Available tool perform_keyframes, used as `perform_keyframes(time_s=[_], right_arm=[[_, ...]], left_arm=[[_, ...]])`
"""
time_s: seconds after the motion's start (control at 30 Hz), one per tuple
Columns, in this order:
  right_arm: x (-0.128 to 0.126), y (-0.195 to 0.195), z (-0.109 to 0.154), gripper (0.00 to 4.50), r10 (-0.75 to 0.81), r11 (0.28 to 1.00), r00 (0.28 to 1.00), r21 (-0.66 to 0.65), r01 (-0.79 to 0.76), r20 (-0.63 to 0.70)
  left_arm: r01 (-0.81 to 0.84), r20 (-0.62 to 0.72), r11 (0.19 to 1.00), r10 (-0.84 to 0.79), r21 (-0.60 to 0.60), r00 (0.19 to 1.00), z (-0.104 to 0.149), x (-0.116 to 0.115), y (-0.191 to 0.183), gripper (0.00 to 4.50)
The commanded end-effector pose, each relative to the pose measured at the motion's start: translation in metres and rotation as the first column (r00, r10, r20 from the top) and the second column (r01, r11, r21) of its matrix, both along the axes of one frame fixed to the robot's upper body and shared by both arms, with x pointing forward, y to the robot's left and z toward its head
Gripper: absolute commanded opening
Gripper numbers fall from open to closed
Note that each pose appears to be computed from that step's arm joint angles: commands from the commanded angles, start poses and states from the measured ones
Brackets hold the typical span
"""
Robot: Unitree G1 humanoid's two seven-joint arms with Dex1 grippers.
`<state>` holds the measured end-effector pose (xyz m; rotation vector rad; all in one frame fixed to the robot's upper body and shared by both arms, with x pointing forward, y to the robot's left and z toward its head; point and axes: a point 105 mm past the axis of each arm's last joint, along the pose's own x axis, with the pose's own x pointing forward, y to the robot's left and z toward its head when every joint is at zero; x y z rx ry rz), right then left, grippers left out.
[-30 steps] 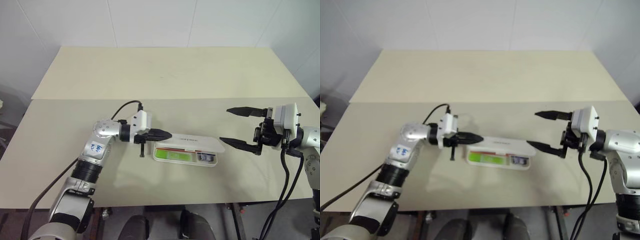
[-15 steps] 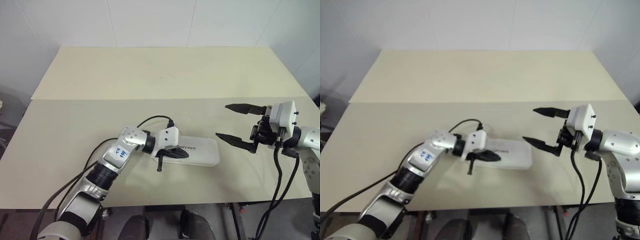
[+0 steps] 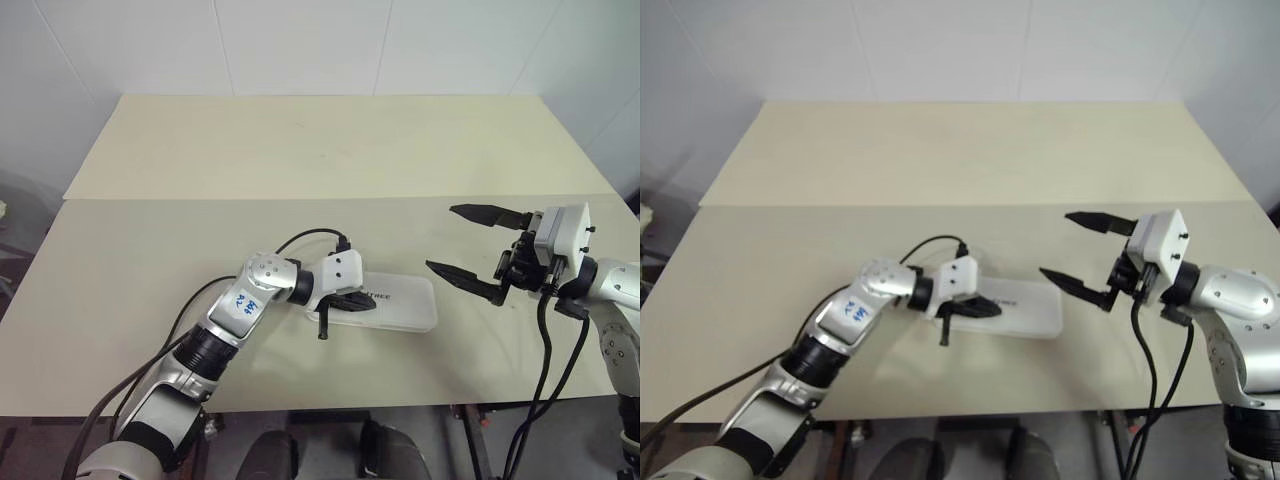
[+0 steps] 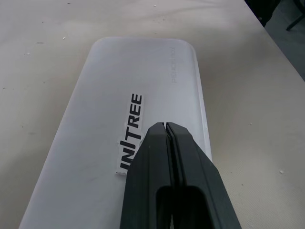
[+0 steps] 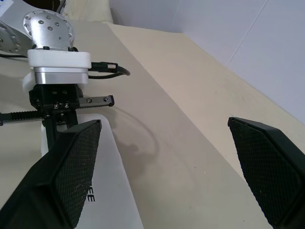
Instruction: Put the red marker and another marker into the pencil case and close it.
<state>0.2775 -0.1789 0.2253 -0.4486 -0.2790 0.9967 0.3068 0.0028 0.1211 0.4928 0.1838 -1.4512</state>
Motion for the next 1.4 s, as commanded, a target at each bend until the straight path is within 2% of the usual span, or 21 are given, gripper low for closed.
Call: perform_keyframes(time_s=[0.03,0.2,0.33,0.37,0.43,0.57,0.77,0.8,1.07,1.2,1.4], right_arm=[[0.001,0.002,0.008,4.5,0.006,1.0,0.998,-0.007,-0.006,0.057],[0.003,0.002,-0.001,4.5,0.045,0.999,0.999,-0.016,-0.044,0.02],[0.006,-0.004,-0.014,4.5,0.069,0.997,0.997,-0.027,-0.07,-0.032],[0.007,-0.006,-0.016,4.5,0.07,0.997,0.997,-0.029,-0.071,-0.039],[0.01,-0.01,-0.019,4.5,0.066,0.997,0.997,-0.03,-0.067,-0.042],[0.013,-0.015,-0.026,4.5,0.065,0.997,0.997,-0.042,-0.067,-0.05],[0.018,-0.03,-0.028,4.5,0.042,0.999,0.999,-0.029,-0.042,-0.027],[0.018,-0.033,-0.028,4.5,0.039,0.999,0.999,-0.031,-0.04,-0.024],[0.018,-0.053,-0.033,4.5,0.029,0.998,0.998,-0.06,-0.033,-0.06],[0.018,-0.068,-0.029,4.5,0.026,0.996,0.997,-0.082,-0.032,-0.073],[0.01,-0.061,-0.035,4.5,0.064,0.994,0.993,-0.086,-0.073,-0.101]], left_arm=[[-0.072,0.017,0.993,0.074,-0.095,0.997,0.014,0.005,0.01,0.05],[-0.106,0.066,0.981,0.118,-0.161,0.991,0.035,0.008,0.032,0.05],[-0.185,0.06,0.95,0.206,-0.253,0.977,0.052,0.007,0.077,0.05],[-0.209,0.054,0.943,0.23,-0.259,0.972,0.052,0.007,0.087,0.22],[-0.221,0.064,0.939,0.246,-0.264,0.967,0.051,0.004,0.1,0.66],[-0.267,0.078,0.92,0.3,-0.287,0.951,0.048,0.0,0.124,2.07],[-0.221,0.184,0.885,0.317,-0.41,0.93,0.057,-0.021,0.147,4.24],[-0.216,0.195,0.881,0.32,-0.42,0.927,0.058,-0.023,0.149,4.47],[-0.223,0.196,0.859,0.344,-0.462,0.918,0.063,-0.025,0.148,4.47],[-0.241,0.216,0.864,0.363,-0.442,0.906,0.065,-0.021,0.15,4.47],[-0.287,0.218,0.865,0.399,-0.411,0.891,0.062,-0.014,0.155,4.47]])
